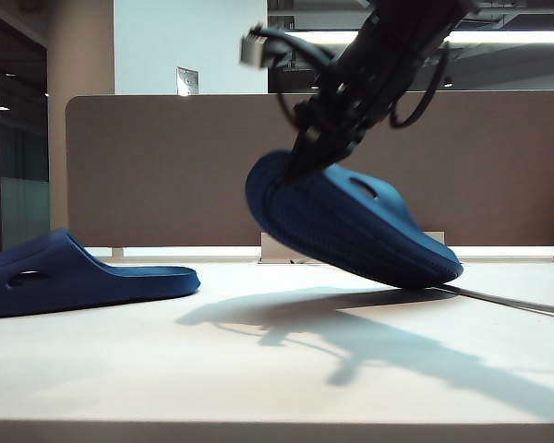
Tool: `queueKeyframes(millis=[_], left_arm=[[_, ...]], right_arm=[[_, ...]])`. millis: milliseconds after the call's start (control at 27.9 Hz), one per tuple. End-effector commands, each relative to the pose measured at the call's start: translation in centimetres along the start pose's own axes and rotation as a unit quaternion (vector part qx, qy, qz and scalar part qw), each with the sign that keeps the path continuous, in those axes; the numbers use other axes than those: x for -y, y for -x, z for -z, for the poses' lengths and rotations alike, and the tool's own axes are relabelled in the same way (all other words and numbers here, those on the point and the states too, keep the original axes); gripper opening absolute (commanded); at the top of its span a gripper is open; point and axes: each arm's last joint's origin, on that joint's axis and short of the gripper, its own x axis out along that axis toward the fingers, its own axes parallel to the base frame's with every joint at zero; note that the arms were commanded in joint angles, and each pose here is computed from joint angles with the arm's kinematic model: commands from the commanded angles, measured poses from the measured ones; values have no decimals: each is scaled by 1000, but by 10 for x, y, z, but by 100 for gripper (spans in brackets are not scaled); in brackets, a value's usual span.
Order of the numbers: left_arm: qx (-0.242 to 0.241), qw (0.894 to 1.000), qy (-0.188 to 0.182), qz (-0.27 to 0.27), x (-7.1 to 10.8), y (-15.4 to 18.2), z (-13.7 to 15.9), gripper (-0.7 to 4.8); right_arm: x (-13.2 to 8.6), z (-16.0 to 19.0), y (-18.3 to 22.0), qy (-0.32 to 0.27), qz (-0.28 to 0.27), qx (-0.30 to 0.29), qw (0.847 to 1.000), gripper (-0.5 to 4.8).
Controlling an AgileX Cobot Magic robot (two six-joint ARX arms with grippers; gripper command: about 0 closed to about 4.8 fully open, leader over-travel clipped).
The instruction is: Interlock the pair of blue slippers on the table with their fronts facing up.
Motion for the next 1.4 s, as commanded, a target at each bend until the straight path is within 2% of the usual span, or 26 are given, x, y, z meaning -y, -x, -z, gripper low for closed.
queueKeyframes(millis=[36,395,897,1040,1256,1292,1399], left_arm=[[-1,1000,0,3,0,-1,1,-2],[-1,1000,0,5,0,-1,1,-2],[-2,1000,0,9,0,-1,1,-2],[-2,1000,0,9,0,-1,1,-2],[-2,1000,0,9,0,-1,1,-2],[-2,1000,0,9,0,-1,1,-2],[-2,1000,0,9,0,-1,1,-2]], right_arm=[[-9,2,-19,-14,4,-21,1000,-2],[-27,12,-55,-28,-15,-55,998,-2],[-39,16,-56,-74,-59,-86,992,-2],[-42,20,-54,-79,-80,-104,988,-2],[-43,21,-54,-80,-84,-110,987,1],[-43,21,-54,-80,-84,-110,987,10],[-43,21,-54,-80,-84,-110,987,92]])
